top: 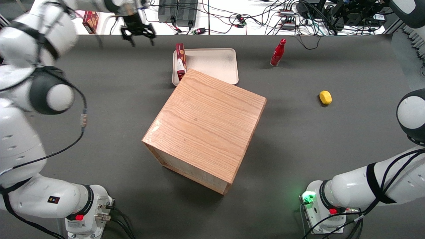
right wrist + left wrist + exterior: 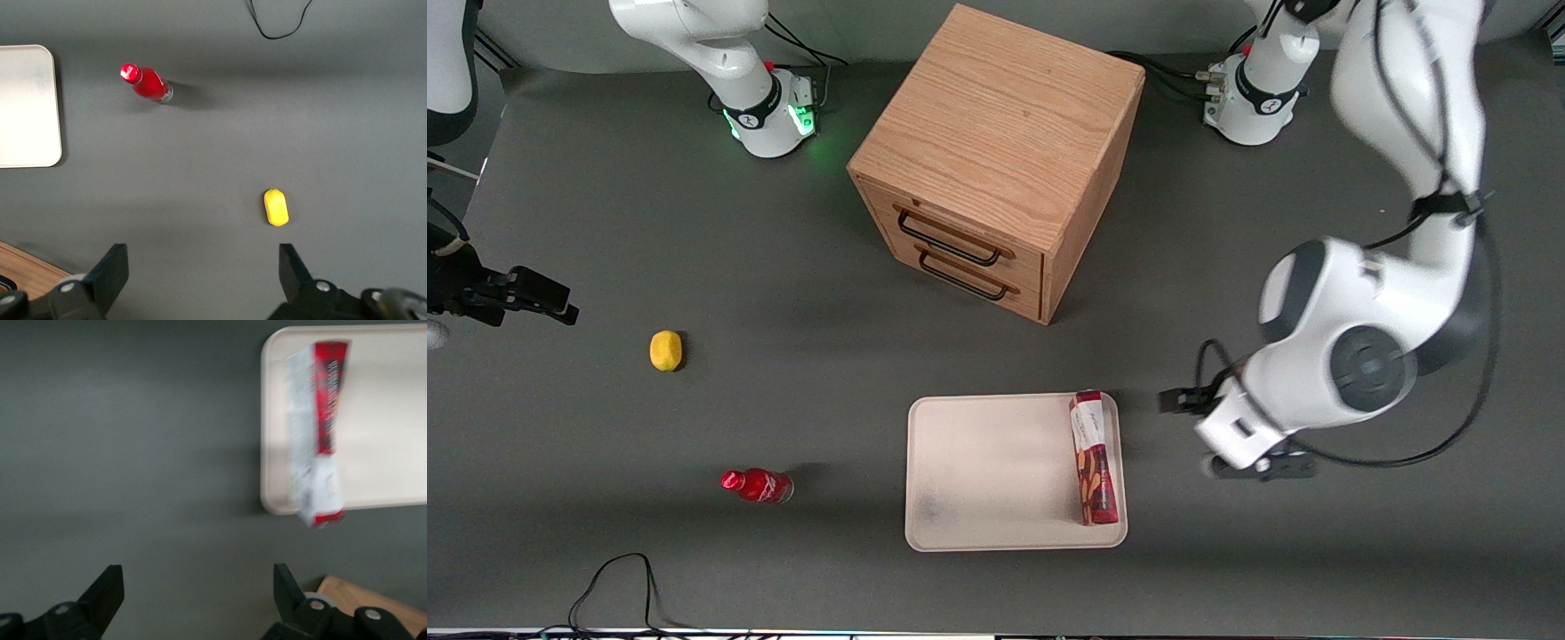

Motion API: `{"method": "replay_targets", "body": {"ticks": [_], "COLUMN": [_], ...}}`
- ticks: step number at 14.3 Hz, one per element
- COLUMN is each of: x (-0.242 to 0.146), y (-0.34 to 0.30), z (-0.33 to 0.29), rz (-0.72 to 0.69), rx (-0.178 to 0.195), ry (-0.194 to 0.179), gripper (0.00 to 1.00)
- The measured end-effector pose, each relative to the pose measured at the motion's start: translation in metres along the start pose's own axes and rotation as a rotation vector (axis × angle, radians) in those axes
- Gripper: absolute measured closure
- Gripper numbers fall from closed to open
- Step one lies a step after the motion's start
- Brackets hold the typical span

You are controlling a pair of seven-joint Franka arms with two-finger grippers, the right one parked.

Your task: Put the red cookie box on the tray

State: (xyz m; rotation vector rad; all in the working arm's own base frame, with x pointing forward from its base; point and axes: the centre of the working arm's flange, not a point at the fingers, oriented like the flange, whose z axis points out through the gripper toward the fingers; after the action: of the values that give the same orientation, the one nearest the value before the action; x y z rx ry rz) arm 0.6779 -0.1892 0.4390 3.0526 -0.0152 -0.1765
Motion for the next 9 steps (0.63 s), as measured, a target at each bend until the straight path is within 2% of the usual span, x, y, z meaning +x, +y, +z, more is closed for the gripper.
{"method": "replay_targets", "body": {"ticks": [4,7,9], "x": [-0.071,-0.128,-0.154], "y": [-0.084,-0.163,-0.202], "z": [-0.052,-0.083,-0.105], "rz": [-0.011,-0.024,-0.060], "rx": [0.036,0.041,0.042], "ry": [-0.047,-0.069,-0.061], "gripper": [0.00,0.00,0.00]}}
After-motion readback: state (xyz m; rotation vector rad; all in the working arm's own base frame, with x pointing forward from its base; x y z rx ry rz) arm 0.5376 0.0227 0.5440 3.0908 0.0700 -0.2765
